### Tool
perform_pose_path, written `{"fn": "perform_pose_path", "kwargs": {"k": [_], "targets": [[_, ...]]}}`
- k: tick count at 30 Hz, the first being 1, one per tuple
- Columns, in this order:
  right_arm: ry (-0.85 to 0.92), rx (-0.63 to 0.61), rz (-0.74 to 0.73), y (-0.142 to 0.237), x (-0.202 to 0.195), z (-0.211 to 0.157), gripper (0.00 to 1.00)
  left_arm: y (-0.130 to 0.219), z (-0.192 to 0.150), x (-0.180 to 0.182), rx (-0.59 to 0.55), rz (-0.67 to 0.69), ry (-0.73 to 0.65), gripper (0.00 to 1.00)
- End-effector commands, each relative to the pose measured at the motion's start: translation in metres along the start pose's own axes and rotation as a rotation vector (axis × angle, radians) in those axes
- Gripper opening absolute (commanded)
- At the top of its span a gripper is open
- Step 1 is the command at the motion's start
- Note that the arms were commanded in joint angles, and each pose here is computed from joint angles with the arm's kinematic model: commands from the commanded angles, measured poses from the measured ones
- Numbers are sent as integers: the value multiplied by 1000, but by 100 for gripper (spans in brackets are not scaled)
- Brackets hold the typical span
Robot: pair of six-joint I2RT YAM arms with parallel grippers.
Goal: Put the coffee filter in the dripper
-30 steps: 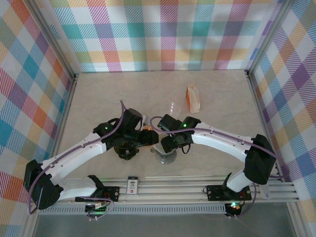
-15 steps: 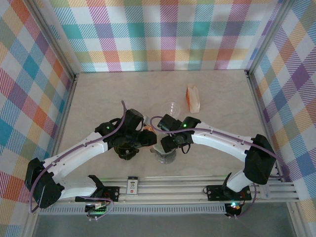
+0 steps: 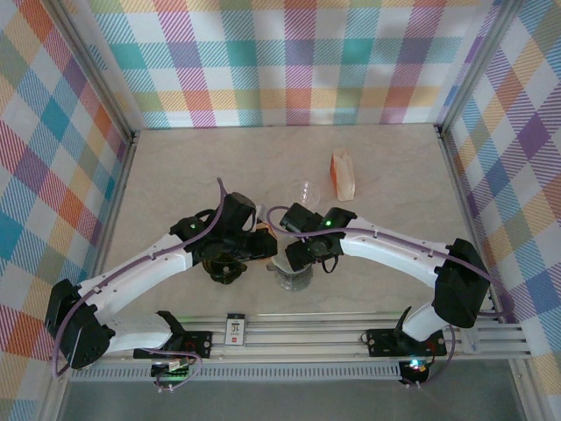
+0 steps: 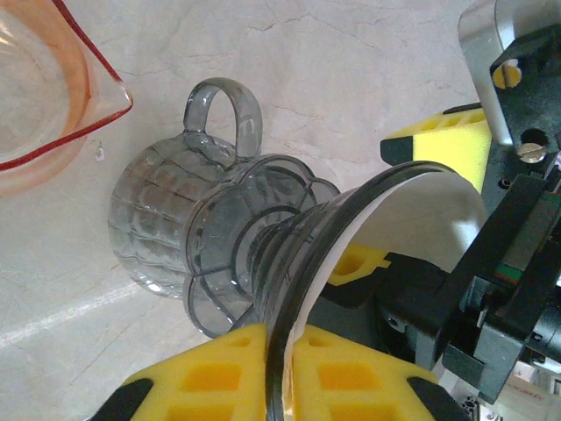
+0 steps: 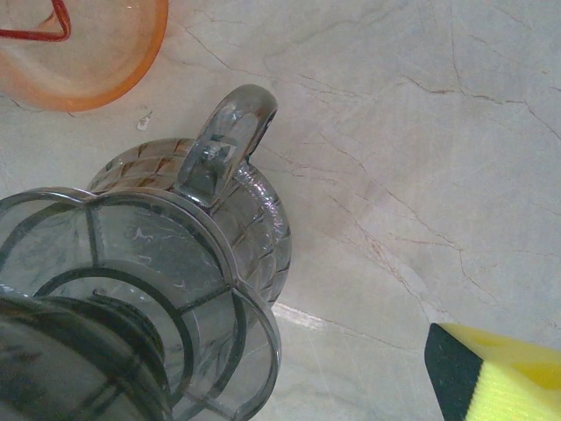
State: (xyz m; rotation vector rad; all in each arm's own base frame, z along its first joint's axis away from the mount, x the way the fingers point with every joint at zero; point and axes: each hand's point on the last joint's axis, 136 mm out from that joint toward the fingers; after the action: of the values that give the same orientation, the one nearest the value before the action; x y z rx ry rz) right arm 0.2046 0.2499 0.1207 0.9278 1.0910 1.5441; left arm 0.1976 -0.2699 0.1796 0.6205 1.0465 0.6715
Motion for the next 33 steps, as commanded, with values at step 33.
{"fn": "perform_pose_path", "kwargs": {"k": [33], "targets": [[-37, 46, -29, -13, -10, -11, 87, -2, -10, 6, 40, 37, 10, 21]]}}
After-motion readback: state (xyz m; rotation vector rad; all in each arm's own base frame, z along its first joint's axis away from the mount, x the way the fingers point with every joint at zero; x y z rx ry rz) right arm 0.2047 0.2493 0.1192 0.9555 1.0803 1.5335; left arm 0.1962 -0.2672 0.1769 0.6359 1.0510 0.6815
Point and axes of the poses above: each hand's point on the last joint's axis, 136 mm out from that joint toward the fingers, its own y axis back along the fingers, its own x axis along the line the jaws close on, z = x × y, and after that the axes turned 12 degrees about -y, right-handed
